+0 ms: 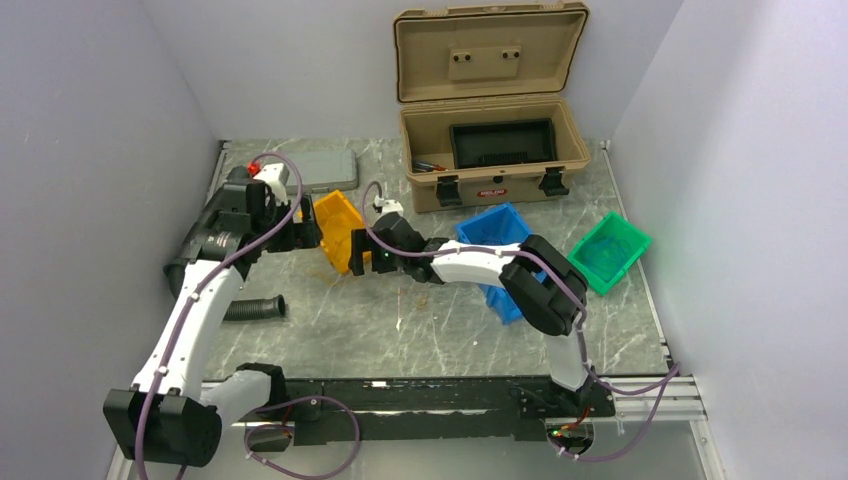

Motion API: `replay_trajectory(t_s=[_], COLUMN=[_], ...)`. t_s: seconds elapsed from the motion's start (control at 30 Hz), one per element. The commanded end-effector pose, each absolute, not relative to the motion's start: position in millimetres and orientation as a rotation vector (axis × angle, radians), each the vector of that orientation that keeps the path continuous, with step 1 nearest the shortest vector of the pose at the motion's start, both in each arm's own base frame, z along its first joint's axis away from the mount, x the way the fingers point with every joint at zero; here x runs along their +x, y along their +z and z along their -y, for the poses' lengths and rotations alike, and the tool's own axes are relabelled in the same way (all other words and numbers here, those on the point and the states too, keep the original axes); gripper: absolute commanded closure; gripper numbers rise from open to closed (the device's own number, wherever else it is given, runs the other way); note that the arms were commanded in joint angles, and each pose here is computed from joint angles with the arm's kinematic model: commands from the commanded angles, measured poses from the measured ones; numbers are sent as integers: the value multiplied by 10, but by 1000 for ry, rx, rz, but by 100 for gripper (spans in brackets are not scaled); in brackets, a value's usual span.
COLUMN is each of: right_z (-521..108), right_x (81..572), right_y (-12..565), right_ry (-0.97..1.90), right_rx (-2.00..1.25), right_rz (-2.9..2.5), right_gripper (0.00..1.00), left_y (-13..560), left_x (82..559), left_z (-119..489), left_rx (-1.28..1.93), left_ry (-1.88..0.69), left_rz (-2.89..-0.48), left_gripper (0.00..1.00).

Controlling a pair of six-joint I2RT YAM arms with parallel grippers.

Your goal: Untangle the cables

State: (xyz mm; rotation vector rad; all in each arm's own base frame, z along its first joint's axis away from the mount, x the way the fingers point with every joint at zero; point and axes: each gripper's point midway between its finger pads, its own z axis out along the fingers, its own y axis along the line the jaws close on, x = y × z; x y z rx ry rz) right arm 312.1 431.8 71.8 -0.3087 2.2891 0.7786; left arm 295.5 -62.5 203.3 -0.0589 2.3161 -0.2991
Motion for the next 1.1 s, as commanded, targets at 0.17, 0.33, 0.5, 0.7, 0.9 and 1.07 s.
replay_trajectory(t_s=[0.17, 0.33, 0.5, 0.7, 0.9, 1.07], right_z=[-4344, -4367, -4429, -4341, -4185, -4302], right_x=[3229, 3162, 3119, 3007, 2929, 2756], right_y=[691, 829, 1069, 1379, 1688, 2074], right_ry=[735, 789, 802, 780, 791, 907], right_rx=[-240, -269, -348, -375, -363, -479], right_rz=[-2198, -2126, -2058, -2000, -1962, -1913], right_gripper=[41, 75, 99, 100, 100, 100], left_y=[2068, 2037, 2046, 2091, 2127, 2240], left_x=[2805, 2764, 2763, 2756, 2736, 2713], left_z=[522, 504, 565, 635, 805, 934], left_rx=[-35, -32, 27, 81, 138, 177], left_ry=[-253, -242, -273, -311, -421, -507], left_rz=[-2223, -2227, -2217, -2201, -2173, -2118], left_gripper=[1, 1, 1, 1, 1, 1])
